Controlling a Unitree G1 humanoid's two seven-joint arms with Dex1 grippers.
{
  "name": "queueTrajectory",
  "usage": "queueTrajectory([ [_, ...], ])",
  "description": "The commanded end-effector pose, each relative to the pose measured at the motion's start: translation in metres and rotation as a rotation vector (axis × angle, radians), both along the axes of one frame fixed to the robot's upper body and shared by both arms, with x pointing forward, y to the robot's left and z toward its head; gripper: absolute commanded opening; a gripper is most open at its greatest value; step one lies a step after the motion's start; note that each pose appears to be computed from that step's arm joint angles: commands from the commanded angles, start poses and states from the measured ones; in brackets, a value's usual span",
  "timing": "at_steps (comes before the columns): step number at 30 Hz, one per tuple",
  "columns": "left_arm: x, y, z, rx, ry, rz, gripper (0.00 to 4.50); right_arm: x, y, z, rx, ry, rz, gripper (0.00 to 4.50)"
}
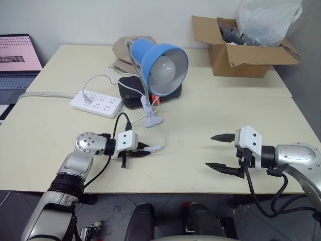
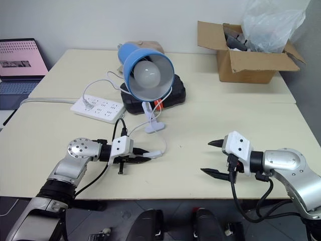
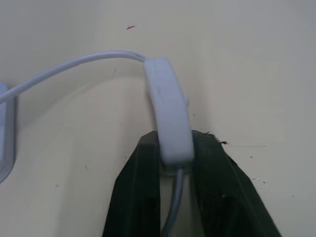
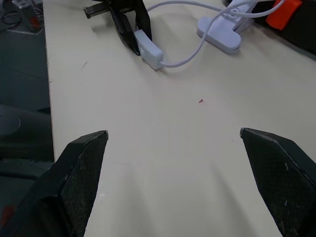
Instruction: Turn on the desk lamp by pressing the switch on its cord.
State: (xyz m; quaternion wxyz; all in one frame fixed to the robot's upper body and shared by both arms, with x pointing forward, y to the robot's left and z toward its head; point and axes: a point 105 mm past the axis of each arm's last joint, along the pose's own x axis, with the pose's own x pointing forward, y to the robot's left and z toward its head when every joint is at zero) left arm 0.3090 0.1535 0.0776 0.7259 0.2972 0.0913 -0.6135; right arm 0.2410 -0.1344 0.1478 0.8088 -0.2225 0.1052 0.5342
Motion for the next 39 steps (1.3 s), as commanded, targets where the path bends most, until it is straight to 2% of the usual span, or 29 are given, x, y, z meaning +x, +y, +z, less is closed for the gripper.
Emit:
queueTrajectory([
  [1, 0.003, -0.009, 0.013, -0.032, -0.023, -0.034, 0.4, -0.001, 0.002, 0.016, 0.012, -0.056, 0.001, 4.5],
  [9, 0.003, -0.057, 0.057, -0.156, -0.043, -0.137, 0.4, 0.011, 0.031, 0.041, 0.062, -0.118, 0.025, 4.5],
  [12, 0.002, -0.07, 0.065, -0.156, -0.045, -0.162, 0.4, 0.014, 0.043, 0.044, 0.066, -0.11, 0.057, 4.5],
  [17, 0.003, -0.079, 0.068, -0.104, -0.061, -0.173, 0.4, 0.017, 0.057, 0.043, 0.041, -0.099, 0.121, 4.5],
  [22, 0.007, -0.085, 0.072, -0.092, -0.074, -0.15, 0.4, 0.03, 0.074, 0.031, -0.003, -0.087, 0.143, 4.5],
  [29, 0.004, -0.084, 0.07, -0.091, -0.071, -0.14, 0.4, 0.046, 0.079, 0.021, -0.039, -0.108, 0.126, 4.5],
  [39, 0.002, -0.083, 0.07, -0.087, -0.077, -0.141, 0.4, 0.053, 0.079, 0.019, -0.058, -0.116, 0.133, 4.5],
])
